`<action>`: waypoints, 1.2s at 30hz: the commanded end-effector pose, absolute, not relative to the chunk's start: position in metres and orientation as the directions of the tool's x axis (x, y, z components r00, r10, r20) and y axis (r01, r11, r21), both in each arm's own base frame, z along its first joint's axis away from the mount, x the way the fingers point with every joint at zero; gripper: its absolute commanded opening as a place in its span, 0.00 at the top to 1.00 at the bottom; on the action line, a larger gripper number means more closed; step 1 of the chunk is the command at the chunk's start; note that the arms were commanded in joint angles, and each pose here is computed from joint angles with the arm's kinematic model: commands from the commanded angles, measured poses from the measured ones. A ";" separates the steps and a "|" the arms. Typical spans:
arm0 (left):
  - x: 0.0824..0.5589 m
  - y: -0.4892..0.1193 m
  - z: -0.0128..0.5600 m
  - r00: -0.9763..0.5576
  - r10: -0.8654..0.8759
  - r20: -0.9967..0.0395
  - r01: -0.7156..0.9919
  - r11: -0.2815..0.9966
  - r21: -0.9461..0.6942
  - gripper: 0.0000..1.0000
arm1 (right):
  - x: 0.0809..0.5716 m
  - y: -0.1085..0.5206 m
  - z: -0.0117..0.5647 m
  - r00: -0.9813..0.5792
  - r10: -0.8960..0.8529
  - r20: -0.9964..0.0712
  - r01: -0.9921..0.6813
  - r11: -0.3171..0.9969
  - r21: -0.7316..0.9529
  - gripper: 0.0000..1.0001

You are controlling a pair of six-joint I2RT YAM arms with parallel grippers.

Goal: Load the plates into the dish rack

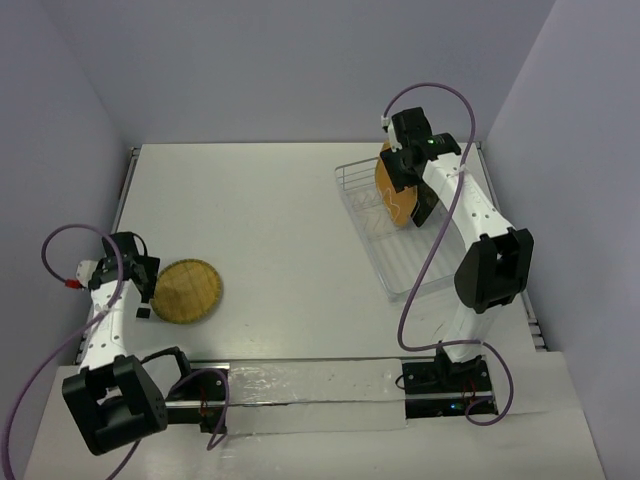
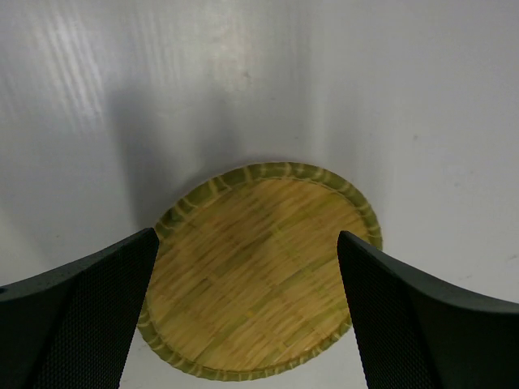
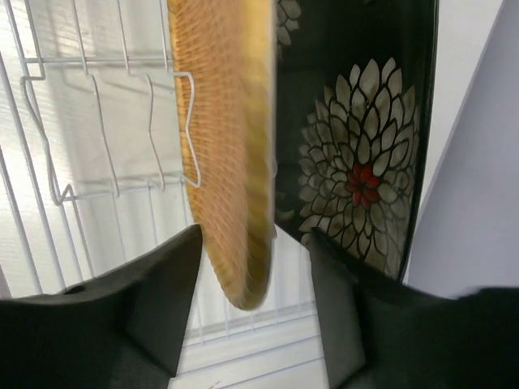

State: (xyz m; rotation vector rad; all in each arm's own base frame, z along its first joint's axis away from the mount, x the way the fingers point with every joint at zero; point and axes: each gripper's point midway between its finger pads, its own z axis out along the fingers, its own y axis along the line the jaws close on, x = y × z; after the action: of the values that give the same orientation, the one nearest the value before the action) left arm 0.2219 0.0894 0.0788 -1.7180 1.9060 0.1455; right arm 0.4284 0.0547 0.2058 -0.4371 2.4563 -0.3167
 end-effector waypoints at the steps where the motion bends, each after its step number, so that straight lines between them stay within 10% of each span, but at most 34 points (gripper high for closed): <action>1: 0.206 0.096 0.082 0.091 -0.882 -0.462 -0.945 0.070 -0.318 0.01 | 0.440 0.057 0.221 -0.713 -0.343 -0.611 -0.181 0.933 -0.313 0.32; 14: 0.188 0.088 0.046 0.081 -0.906 -0.415 -0.967 0.030 -0.254 0.01 | 0.434 0.064 0.287 -0.577 -0.267 -0.772 -0.141 0.963 -0.229 0.01; 26: 0.214 0.061 0.000 -0.074 -0.954 -0.289 -0.935 0.167 -0.312 0.01 | 0.429 0.064 0.325 -0.504 -0.209 -0.838 -0.108 0.978 -0.179 0.00; 36: 0.226 0.048 -0.023 -0.158 -0.963 -0.218 -0.918 0.225 -0.327 0.38 | 0.414 0.059 0.331 -0.485 -0.182 -0.855 -0.084 0.983 -0.162 0.00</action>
State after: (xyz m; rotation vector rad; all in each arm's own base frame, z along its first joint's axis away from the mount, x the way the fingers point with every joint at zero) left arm 0.2586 0.0761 0.0196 -1.6681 1.9462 -0.1300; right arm 0.4222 0.0643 0.2964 -0.2495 2.1867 -0.1379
